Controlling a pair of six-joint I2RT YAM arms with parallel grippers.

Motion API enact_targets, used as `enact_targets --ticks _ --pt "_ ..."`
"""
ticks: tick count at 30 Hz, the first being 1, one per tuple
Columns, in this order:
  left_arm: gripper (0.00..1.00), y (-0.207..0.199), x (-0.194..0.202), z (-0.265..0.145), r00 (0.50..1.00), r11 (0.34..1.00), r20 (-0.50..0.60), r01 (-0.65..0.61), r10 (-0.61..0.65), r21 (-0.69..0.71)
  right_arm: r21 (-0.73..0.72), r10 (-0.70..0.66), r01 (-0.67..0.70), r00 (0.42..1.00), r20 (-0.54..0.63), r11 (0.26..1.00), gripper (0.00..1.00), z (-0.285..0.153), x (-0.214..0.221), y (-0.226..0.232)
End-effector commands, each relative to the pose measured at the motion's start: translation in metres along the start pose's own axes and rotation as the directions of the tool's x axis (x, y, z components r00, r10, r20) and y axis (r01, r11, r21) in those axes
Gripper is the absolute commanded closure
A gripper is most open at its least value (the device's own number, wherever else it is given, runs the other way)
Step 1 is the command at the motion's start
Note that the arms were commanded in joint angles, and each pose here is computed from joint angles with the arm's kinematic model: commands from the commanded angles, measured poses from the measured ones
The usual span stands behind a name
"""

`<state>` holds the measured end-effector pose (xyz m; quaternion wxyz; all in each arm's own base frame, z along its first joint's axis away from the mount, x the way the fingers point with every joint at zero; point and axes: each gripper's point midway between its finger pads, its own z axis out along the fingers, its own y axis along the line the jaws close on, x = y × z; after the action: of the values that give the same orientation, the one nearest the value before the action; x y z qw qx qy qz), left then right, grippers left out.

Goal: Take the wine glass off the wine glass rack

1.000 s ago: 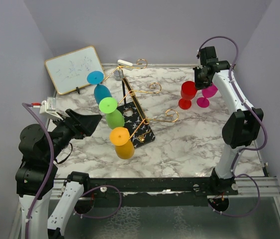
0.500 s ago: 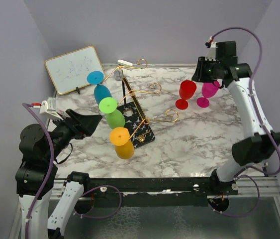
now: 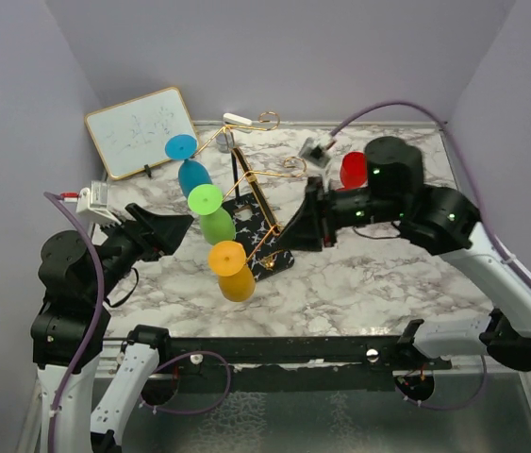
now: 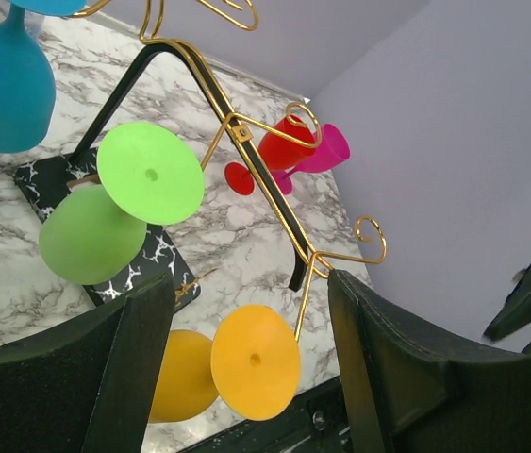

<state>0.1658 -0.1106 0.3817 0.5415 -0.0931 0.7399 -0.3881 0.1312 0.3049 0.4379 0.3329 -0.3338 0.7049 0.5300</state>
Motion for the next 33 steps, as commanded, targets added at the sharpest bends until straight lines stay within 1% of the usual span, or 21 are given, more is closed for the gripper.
enact_targets --ticks 1,3,6,8,11,21,29,33 --pt "0.32 -0.001 -0.007 0.003 1.000 1.000 0.021 -0.020 0.020 -0.002 0.058 0.126 -0.120 0.986 -0.111 0.991 0.75 0.049 0.046 -0.003" --pt "0.32 -0.002 -0.008 0.003 1.000 1.000 0.017 -0.021 0.021 0.000 0.073 0.141 -0.133 0.984 -0.106 0.988 0.73 0.055 0.047 -0.008" --pt "0.32 -0.003 -0.006 0.002 1.000 1.000 0.005 -0.021 0.021 0.003 0.045 0.167 -0.162 0.976 -0.137 0.986 0.72 0.070 0.055 -0.008" --pt "0.32 -0.002 -0.005 0.002 1.000 1.000 0.005 -0.020 0.020 -0.001 0.065 0.177 -0.169 0.970 -0.167 0.984 0.71 0.082 0.063 -0.014" --pt "0.32 -0.001 -0.004 0.001 1.000 1.000 0.008 -0.018 0.018 -0.002 0.101 0.188 -0.173 0.968 -0.167 0.980 0.71 0.091 0.064 -0.022" --pt "0.32 -0.002 0.000 0.000 1.000 1.000 0.000 -0.012 0.012 0.014 0.242 0.228 -0.185 0.960 -0.164 0.953 0.69 0.111 0.058 -0.051" --pt "0.32 -0.001 0.003 -0.002 1.000 1.000 -0.006 -0.013 0.013 0.016 0.306 0.242 -0.183 0.955 -0.169 0.934 0.68 0.117 0.063 -0.067" --pt "0.32 0.000 0.005 -0.002 1.000 1.000 -0.007 -0.011 0.011 0.016 0.305 0.248 -0.184 0.950 -0.187 0.934 0.68 0.119 0.070 -0.069"
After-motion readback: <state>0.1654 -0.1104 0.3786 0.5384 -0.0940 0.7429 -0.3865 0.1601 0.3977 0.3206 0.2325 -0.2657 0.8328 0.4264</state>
